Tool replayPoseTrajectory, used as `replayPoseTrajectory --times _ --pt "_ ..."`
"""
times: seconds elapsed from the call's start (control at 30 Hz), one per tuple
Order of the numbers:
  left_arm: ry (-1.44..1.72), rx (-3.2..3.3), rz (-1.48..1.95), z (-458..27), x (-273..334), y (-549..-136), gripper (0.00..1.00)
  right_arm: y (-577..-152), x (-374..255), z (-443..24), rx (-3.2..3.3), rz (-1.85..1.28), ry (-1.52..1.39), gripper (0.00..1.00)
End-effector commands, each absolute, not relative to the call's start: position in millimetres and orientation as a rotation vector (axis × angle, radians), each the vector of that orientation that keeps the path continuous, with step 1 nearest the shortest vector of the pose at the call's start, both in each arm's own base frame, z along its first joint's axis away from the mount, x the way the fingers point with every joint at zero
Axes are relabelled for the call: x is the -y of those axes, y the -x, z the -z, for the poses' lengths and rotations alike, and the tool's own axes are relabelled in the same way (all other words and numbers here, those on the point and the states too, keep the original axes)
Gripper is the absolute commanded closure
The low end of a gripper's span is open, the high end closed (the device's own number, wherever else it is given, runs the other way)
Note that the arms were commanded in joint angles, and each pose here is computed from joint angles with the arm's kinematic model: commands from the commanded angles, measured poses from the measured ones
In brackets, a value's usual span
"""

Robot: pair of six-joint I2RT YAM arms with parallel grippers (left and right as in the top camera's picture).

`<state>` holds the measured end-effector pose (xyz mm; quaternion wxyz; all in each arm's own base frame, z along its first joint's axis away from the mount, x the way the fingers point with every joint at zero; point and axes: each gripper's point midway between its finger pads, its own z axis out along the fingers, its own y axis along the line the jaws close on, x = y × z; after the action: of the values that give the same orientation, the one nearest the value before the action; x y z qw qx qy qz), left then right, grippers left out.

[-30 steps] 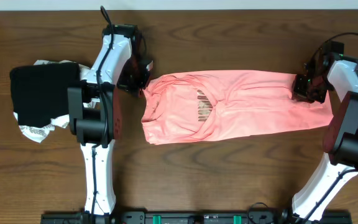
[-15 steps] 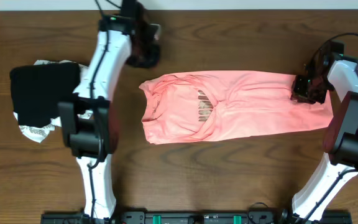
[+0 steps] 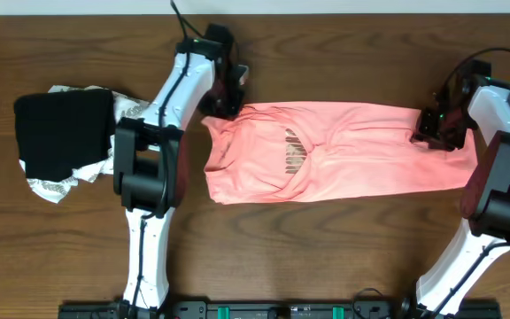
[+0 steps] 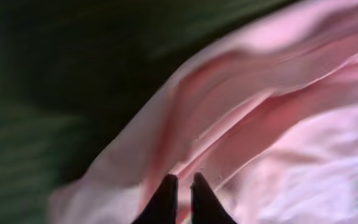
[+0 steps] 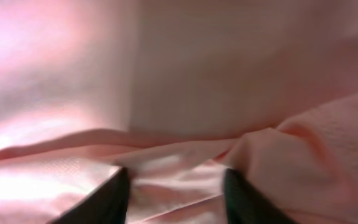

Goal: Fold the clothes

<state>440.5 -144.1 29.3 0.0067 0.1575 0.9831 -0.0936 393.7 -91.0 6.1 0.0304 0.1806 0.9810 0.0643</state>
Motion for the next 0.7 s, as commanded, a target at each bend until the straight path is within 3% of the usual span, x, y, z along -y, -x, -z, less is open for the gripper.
replayPoseTrajectory --times 0.0,0.2,0.43,0.67 --pt "-0.471 -3.045 0.22 -62 126 -443 0.76 -401 103 -43 -2.932 -0.158 -0.527 0.44" --pt "-0.475 -3.02 0.221 -115 122 -420 0.7 -409 105 -117 -2.748 -0.118 -0.485 0.19" --pt "-0.378 -3.059 0.188 -152 114 -391 0.69 -402 102 -171 -2.626 -0.094 -0.456 0.15" --pt "-0.099 -3.138 -0.233 -187 58 -348 0.7 -395 95 -177 -2.636 -0.133 -0.452 0.12"
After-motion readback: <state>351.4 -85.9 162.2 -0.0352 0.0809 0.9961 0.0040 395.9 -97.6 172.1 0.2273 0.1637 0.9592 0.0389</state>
